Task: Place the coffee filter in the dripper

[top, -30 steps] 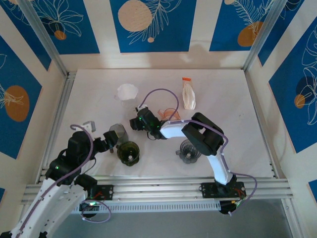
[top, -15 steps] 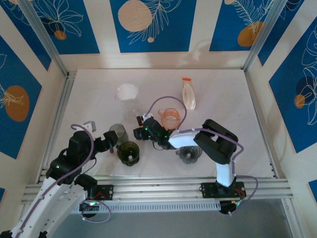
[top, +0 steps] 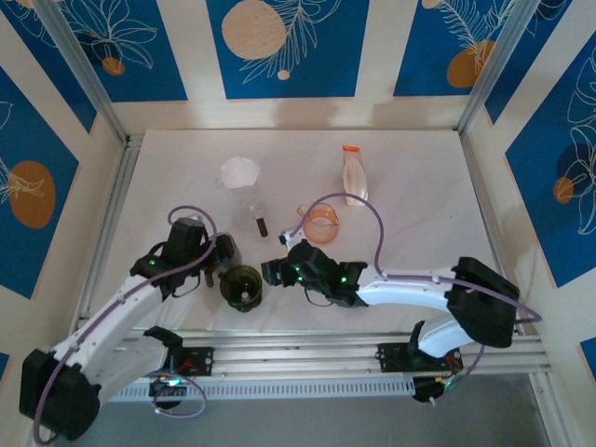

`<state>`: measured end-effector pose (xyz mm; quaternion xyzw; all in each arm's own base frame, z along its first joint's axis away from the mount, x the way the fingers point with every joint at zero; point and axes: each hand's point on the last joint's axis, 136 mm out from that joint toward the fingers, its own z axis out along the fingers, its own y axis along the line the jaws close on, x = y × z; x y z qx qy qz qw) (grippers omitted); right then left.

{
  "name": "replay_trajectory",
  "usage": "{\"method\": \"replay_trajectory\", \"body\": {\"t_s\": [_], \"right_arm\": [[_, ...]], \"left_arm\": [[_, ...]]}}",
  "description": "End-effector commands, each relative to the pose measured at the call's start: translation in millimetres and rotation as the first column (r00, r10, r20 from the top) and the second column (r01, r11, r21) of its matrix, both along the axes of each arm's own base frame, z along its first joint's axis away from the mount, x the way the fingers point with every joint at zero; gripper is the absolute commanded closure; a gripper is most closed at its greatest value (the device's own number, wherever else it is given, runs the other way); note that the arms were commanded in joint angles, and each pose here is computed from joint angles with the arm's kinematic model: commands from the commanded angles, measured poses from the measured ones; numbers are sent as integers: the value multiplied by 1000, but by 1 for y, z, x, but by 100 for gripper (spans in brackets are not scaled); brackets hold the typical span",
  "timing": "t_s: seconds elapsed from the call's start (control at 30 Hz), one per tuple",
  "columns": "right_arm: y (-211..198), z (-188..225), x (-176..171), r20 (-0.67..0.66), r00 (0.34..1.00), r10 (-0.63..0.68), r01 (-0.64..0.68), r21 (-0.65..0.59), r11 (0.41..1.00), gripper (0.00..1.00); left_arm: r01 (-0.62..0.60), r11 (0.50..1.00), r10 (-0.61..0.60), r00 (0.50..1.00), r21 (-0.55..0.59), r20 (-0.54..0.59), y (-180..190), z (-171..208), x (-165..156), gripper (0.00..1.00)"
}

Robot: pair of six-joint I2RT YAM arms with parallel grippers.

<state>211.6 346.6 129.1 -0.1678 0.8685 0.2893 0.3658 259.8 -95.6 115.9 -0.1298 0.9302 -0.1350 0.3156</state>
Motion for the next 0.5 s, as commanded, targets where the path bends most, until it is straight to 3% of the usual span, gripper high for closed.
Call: {"method": "replay_trajectory", "body": {"t_s": [0.0,0.3,0.47], "right_arm": [[-5,-8,-22,-114,992,59,-62,-30,998,31],[33,-27,-32,-230,965,125,-143,-63,988,33],[42,-35,-29,-245,963,115,-142,-97,985,42]], "left_arm": [[8,1000,-8,998,2,67,-2,11,18,14],[48,999,-45,996,-24,82,-8,10,14,14],[59,998,-57,996,-19,75,-9,6,13,14]]}}
